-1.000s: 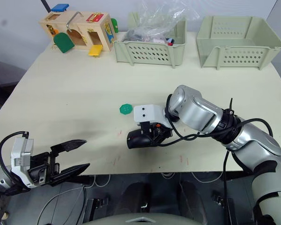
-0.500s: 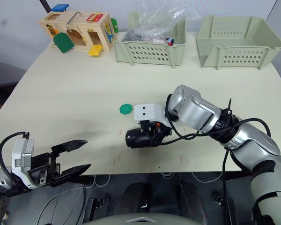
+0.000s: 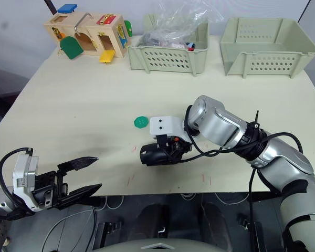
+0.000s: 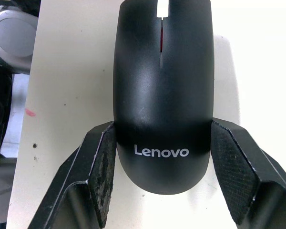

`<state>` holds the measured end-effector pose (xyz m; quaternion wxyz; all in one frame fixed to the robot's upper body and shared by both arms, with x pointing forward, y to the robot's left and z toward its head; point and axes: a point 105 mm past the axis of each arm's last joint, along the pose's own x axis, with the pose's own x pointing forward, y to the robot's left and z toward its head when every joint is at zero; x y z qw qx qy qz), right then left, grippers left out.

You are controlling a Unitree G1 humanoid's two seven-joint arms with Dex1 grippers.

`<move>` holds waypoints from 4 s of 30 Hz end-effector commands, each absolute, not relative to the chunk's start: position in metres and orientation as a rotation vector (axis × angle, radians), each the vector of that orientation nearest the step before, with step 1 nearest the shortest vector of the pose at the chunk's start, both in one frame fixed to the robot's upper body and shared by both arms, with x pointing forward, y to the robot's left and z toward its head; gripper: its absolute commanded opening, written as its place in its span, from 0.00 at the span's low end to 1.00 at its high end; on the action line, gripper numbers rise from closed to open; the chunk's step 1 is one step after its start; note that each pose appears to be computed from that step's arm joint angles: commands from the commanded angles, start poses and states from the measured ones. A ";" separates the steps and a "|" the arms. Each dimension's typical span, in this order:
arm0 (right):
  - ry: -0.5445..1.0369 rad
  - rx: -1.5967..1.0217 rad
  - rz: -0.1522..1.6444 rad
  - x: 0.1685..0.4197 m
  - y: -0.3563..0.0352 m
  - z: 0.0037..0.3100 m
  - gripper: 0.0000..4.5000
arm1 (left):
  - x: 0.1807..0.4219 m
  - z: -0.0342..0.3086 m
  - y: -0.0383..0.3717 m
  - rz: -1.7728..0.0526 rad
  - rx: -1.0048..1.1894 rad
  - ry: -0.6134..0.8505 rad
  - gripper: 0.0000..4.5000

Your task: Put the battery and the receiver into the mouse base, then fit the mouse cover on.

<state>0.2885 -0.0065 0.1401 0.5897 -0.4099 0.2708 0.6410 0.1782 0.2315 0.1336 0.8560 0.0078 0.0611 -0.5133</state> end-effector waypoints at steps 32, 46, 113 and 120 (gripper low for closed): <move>0.641 -1.025 1.442 0.286 -0.004 0.138 0.53 | 0.177 0.138 0.231 -1.082 0.048 0.116 1.00; 0.692 -1.057 1.459 0.279 -0.003 0.139 0.53 | 0.176 0.136 0.231 -1.080 0.045 0.120 1.00; 0.733 -0.987 1.447 0.270 0.007 0.128 0.53 | 0.176 0.133 0.235 -1.077 0.048 0.123 1.00; 0.728 -0.976 1.451 0.270 0.009 0.132 0.53 | 0.176 0.133 0.235 -1.079 0.049 0.124 1.00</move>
